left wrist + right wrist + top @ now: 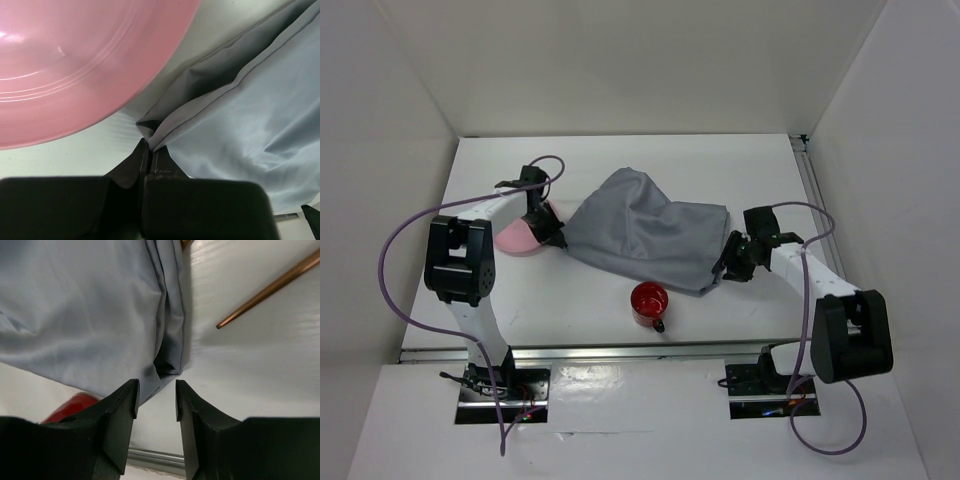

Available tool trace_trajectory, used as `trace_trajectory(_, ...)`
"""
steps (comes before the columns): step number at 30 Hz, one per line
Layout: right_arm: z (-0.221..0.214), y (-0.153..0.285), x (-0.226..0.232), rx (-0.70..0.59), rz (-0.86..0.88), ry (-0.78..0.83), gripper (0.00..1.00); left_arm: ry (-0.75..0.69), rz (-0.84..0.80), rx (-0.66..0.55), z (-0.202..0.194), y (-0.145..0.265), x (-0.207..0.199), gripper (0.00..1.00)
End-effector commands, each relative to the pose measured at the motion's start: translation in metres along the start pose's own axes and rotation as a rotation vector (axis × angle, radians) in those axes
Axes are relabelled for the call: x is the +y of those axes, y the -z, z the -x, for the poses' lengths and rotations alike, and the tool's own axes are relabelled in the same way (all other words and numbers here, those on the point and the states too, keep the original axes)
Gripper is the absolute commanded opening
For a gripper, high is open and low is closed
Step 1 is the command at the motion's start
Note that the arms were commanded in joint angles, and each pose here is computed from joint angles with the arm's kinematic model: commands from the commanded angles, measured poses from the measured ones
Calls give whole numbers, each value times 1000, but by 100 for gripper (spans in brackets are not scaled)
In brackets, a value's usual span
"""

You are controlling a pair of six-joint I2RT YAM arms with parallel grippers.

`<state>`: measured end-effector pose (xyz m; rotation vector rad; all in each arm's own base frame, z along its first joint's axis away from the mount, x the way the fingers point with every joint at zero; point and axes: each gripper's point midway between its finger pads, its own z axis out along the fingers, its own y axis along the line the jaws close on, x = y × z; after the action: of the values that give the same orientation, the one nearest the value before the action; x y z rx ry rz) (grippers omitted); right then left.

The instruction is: Set the dinner table for one person

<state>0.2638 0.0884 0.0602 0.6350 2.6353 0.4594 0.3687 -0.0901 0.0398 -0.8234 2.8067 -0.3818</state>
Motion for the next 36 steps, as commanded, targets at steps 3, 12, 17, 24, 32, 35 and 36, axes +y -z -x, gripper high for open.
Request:
trace_trajectory(3,-4,-6,27,34,159,81,47,-39,-19,-17,0,13,-10,0)
trace_trajectory(12,-22,-31,19,113,148,85,44,-47,-7,-17,3,16,-11,0)
trace_trajectory(17,-8,-21,24,58,127,110,0,-47,-6,-16,3,18,-12,0)
trace_trajectory(24,59,55,67,-106,120,232,0,-47,22,-40,11,21,-11,0)
trace_trajectory(32,-3,61,16,141,-53,170,10,-43,46,-27,4,12,0,0)
trace_trajectory(35,-4,70,14,91,-53,133,49,-42,45,-14,0,10,1,0)
trace_trajectory(36,-1,73,12,65,-65,121,51,-42,45,-14,0,10,1,0)
